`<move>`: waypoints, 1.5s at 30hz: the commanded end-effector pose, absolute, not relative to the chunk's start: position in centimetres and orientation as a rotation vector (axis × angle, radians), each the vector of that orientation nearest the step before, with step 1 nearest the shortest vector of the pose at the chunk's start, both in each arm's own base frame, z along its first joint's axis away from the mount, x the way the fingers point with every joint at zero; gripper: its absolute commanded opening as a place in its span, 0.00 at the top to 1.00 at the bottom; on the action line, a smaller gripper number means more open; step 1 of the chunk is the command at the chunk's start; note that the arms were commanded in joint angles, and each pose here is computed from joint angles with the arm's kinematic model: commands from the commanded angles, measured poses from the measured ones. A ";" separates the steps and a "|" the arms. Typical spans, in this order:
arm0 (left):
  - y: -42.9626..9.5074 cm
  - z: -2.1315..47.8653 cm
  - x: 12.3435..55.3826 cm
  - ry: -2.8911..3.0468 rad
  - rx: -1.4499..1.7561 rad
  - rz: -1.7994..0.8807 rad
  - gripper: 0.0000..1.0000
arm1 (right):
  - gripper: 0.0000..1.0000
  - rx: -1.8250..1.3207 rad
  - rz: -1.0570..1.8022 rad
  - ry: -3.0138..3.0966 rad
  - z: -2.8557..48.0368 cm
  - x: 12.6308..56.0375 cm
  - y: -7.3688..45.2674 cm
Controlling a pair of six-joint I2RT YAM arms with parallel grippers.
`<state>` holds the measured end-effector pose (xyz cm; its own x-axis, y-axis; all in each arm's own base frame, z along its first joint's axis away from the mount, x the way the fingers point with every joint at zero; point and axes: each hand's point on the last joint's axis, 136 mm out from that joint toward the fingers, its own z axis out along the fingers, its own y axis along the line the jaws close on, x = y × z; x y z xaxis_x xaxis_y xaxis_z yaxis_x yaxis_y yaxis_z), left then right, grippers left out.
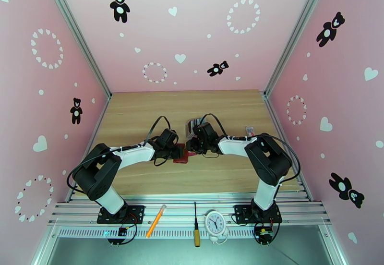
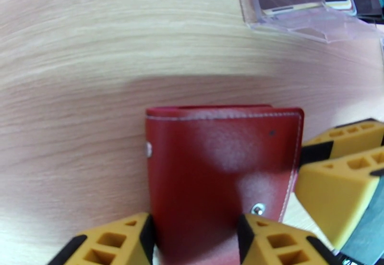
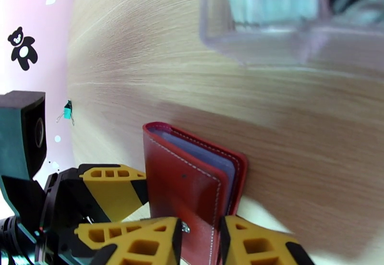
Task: Put the credit cards into the card holder
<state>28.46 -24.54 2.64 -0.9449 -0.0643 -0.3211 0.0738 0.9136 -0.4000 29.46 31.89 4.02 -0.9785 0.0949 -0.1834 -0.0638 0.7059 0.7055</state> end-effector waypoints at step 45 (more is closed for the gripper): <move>-20.7 3.5 24.4 2.668 0.059 -0.540 0.45 | 0.74 0.203 1.185 2.596 4.1 28.8 31.9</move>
<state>23.88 -20.46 3.18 -0.9261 -0.0337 -0.3757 0.1123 0.9263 -0.3597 28.63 31.54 2.88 -0.9568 0.2363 -0.1696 0.0346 0.6714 0.7403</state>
